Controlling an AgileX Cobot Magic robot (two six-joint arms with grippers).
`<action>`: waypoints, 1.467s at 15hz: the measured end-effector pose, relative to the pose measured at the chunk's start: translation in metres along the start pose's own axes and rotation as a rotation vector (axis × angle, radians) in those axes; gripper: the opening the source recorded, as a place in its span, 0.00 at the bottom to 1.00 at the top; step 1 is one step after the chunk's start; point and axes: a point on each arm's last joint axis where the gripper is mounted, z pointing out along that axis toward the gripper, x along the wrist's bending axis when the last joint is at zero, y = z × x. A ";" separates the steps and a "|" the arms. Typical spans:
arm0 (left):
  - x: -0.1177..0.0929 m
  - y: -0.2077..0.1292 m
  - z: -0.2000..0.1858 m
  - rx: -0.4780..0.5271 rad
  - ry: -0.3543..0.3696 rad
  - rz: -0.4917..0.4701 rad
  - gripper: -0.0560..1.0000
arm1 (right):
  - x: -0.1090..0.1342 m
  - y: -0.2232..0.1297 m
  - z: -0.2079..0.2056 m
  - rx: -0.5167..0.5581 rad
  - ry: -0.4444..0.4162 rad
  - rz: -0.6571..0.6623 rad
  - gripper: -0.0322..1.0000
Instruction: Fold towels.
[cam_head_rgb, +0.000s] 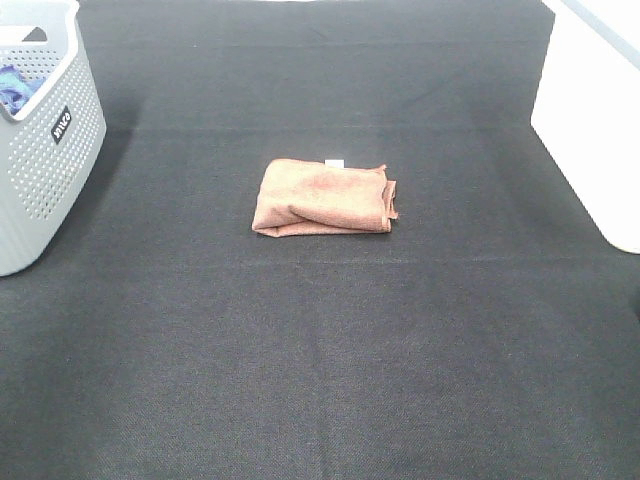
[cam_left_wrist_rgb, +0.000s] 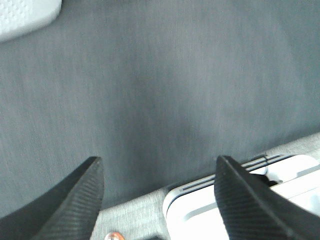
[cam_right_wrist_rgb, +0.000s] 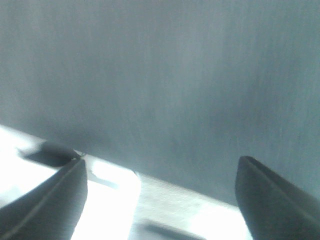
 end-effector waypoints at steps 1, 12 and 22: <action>0.000 -0.018 -0.001 -0.035 -0.001 0.005 0.63 | 0.000 -0.020 0.001 -0.023 0.000 -0.032 0.77; -0.004 -0.063 -0.008 -0.335 -0.039 0.235 0.63 | 0.006 -0.112 -0.038 -0.566 0.038 -0.211 0.77; -0.004 -0.063 -0.008 -0.342 -0.030 0.228 0.63 | 0.006 -0.113 -0.039 -0.575 0.039 -0.212 0.77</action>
